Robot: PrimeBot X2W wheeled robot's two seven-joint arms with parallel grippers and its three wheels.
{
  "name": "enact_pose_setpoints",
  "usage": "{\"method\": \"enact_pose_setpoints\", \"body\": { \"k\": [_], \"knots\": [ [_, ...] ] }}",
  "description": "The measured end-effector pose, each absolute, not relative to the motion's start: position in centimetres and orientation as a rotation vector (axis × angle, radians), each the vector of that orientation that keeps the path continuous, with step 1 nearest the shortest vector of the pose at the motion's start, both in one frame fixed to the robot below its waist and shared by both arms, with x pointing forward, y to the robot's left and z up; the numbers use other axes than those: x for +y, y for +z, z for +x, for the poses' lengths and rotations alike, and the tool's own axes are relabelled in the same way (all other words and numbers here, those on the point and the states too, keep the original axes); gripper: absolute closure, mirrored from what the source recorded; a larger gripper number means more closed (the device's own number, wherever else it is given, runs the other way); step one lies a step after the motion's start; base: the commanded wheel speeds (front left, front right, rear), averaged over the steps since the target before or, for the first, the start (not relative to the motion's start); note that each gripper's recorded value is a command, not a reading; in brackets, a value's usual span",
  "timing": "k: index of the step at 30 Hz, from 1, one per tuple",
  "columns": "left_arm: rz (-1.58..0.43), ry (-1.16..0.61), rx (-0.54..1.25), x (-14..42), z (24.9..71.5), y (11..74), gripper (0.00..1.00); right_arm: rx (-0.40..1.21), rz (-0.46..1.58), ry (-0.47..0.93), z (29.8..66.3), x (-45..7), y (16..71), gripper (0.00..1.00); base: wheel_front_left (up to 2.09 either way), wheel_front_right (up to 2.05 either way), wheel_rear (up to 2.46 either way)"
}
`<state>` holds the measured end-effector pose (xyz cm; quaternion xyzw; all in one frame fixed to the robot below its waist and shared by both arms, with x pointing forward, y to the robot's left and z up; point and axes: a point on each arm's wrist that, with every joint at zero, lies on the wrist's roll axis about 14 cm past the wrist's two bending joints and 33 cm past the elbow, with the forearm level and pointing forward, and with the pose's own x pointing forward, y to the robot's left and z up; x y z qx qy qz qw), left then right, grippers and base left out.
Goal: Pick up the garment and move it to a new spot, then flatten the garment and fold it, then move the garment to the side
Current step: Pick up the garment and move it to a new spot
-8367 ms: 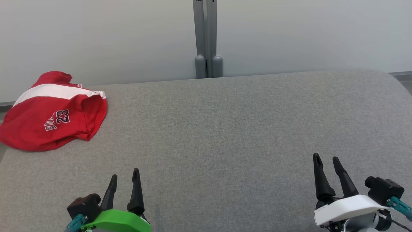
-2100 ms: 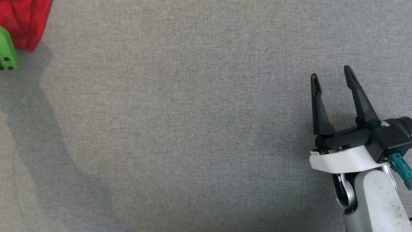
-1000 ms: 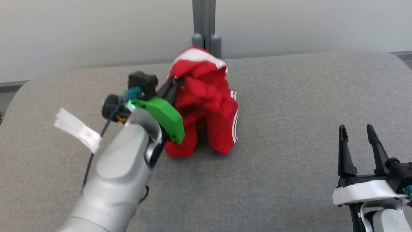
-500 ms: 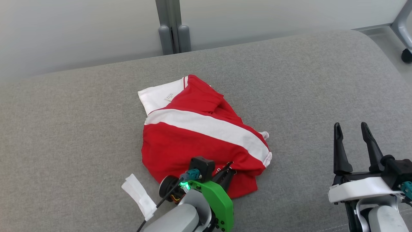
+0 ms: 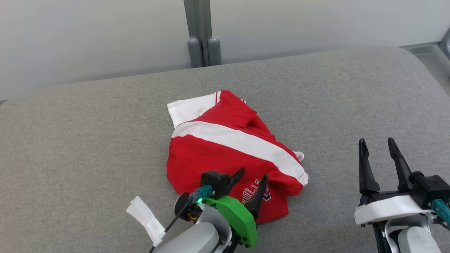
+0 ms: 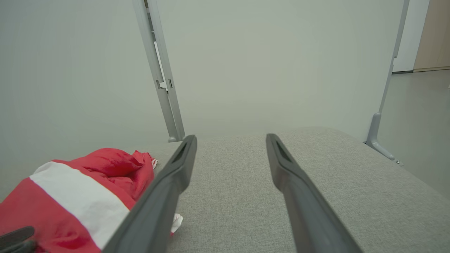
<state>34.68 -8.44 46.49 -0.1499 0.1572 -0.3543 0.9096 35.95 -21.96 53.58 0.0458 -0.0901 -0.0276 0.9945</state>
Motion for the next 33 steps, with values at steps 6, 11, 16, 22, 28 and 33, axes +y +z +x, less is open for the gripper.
{"method": "enact_pose_setpoints", "body": {
  "k": [6,11,16,22,28,33],
  "knots": [
    [-0.375,-0.598,0.202,-5.7,36.9,49.8,0.0,-0.189,0.095,-0.035,35.8,-21.3,53.9,0.0,0.0,0.0,0.0],
    [-0.349,-0.456,0.159,-1.2,38.9,49.7,0.0,-0.202,0.097,-0.012,36.0,-20.6,54.3,0.0,0.0,0.0,0.0],
    [-0.337,-0.333,0.203,2.4,40.2,47.5,0.0,-0.195,0.098,-0.011,36.0,-20.5,54.1,0.0,0.0,0.0,0.0],
    [-0.335,-0.256,0.309,4.9,40.8,43.7,0.0,-0.173,0.085,-0.026,36.0,-21.0,53.4,0.0,0.0,0.0,0.0],
    [-0.423,-0.282,0.347,4.4,42.4,42.9,0.0,-0.151,0.074,-0.037,36.6,-21.4,52.7,0.0,0.0,0.0,0.0],
    [-0.447,-0.306,0.367,3.7,43.5,42.6,0.0,-0.138,0.065,-0.049,36.9,-21.8,52.3,0.0,0.0,0.0,0.0]
  ]
}}
